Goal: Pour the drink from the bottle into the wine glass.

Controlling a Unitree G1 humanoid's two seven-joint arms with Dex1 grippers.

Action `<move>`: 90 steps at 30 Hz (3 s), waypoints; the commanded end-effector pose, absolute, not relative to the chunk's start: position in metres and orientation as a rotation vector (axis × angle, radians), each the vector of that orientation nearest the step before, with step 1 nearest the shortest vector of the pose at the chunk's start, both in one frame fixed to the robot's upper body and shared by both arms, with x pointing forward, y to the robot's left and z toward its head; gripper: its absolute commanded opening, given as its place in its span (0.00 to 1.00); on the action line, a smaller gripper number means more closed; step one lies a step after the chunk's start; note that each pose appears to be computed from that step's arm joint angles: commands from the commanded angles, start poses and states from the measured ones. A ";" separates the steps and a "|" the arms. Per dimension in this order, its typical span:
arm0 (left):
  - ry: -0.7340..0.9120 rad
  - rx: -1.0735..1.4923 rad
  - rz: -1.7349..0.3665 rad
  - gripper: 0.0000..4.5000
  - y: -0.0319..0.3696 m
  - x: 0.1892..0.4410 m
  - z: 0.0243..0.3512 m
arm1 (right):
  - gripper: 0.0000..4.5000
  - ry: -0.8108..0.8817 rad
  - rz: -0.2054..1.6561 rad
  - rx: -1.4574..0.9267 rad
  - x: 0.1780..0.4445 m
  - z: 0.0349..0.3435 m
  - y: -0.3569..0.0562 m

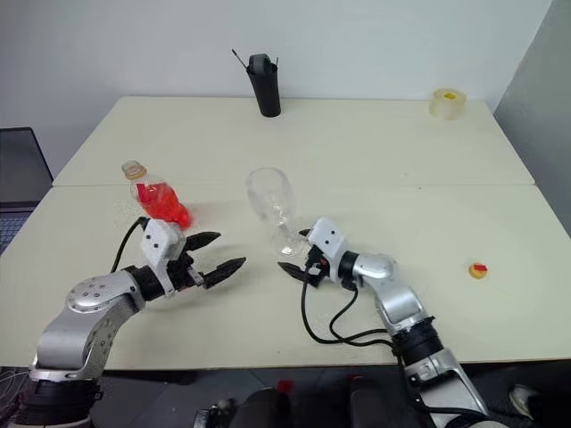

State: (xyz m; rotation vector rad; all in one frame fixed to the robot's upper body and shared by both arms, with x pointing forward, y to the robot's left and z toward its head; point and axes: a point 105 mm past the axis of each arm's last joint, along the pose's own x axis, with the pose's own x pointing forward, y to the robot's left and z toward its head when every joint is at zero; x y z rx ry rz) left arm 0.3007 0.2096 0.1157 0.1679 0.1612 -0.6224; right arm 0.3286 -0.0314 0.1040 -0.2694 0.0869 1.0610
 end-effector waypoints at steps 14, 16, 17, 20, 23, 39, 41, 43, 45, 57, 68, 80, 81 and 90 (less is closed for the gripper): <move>0.007 0.140 -0.154 1.00 0.297 0.304 0.124 | 0.99 -0.103 1.156 -0.354 0.270 0.310 -0.090; -0.024 0.116 -0.117 1.00 0.301 0.312 0.131 | 0.99 -0.138 1.200 -0.331 0.268 0.328 -0.074; -0.035 0.102 -0.088 1.00 0.303 0.317 0.133 | 0.99 -0.140 1.216 -0.322 0.268 0.332 -0.066; -0.051 0.095 -0.039 1.00 0.307 0.327 0.138 | 0.99 -0.124 1.223 -0.310 0.272 0.338 -0.053; -0.086 0.096 -0.033 1.00 0.302 0.339 0.150 | 0.99 -0.108 1.209 -0.311 0.278 0.338 -0.049; -0.061 0.171 -0.037 1.00 0.295 0.380 0.162 | 0.99 -0.091 1.252 -0.340 0.270 0.332 -0.034; -0.066 0.173 -0.044 1.00 0.293 0.386 0.163 | 0.99 -0.088 1.251 -0.332 0.270 0.331 -0.033; -0.062 0.180 -0.055 1.00 0.290 0.392 0.162 | 0.99 -0.077 1.242 -0.332 0.271 0.329 -0.033; -0.064 0.170 -0.050 1.00 0.290 0.399 0.161 | 0.99 -0.068 1.236 -0.333 0.271 0.327 -0.033; -0.075 0.143 -0.082 1.00 0.275 0.426 0.152 | 0.99 -0.042 1.186 -0.333 0.276 0.315 -0.045; -0.092 0.128 -0.099 0.46 0.269 0.435 0.152 | 1.00 -0.050 1.133 -0.330 0.279 0.313 -0.050; -0.229 0.127 -0.270 0.31 0.247 0.427 0.181 | 1.00 -0.103 1.079 -0.350 0.268 0.293 -0.073; -0.239 0.131 -0.292 0.31 0.245 0.426 0.184 | 1.00 -0.117 1.072 -0.344 0.266 0.291 -0.076; -0.361 0.327 -0.518 0.31 0.198 0.420 0.235 | 1.00 -0.241 0.871 -0.266 0.259 0.256 -0.113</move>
